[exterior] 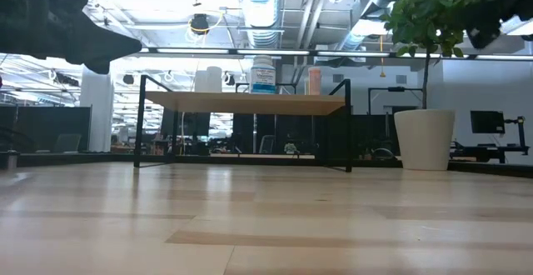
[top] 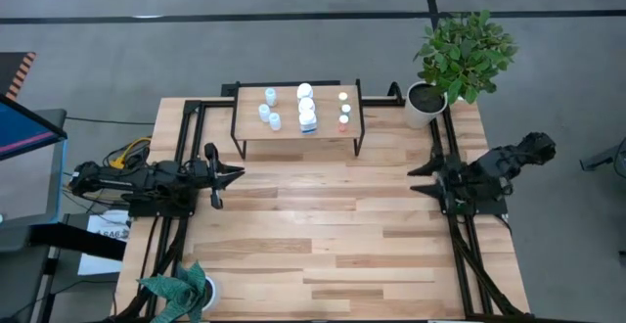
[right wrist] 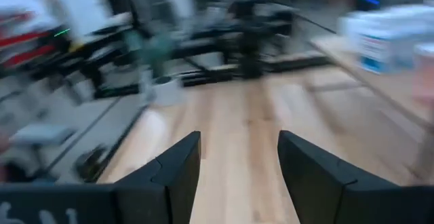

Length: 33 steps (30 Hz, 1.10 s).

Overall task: Pick and place medicine bottles onto shelf by color
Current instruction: Return to Home Position

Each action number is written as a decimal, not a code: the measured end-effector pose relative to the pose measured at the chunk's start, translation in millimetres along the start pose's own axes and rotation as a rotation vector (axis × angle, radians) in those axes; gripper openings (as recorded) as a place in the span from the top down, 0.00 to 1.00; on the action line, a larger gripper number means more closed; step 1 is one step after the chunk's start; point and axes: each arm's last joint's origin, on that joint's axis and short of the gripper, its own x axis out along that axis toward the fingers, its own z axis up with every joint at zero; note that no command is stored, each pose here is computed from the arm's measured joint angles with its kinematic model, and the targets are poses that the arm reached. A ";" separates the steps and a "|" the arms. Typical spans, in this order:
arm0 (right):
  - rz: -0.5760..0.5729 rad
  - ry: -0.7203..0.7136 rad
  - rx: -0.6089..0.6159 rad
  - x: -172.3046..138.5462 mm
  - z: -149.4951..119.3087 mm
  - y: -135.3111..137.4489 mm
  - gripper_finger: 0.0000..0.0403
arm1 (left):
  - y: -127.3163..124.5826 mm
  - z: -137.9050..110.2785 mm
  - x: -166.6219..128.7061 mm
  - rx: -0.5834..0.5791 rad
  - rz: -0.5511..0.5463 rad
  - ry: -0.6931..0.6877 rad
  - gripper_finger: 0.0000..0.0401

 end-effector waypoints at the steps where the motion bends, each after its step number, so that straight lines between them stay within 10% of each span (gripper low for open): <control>1: 0.046 -0.025 -0.031 2.4 -2.2 1.6 0.46 | 0.0 0.0 0.0 0.000 0.000 0.000 0.92; 5: 0.192 -0.046 -0.143 11.6 -21.3 4.2 0.46 | 0.0 0.0 0.0 0.000 0.000 0.000 0.92; 33: 0.204 -0.007 -0.239 30.9 -71.7 -2.6 0.46 | 0.0 0.1 0.0 0.000 -0.001 0.000 0.92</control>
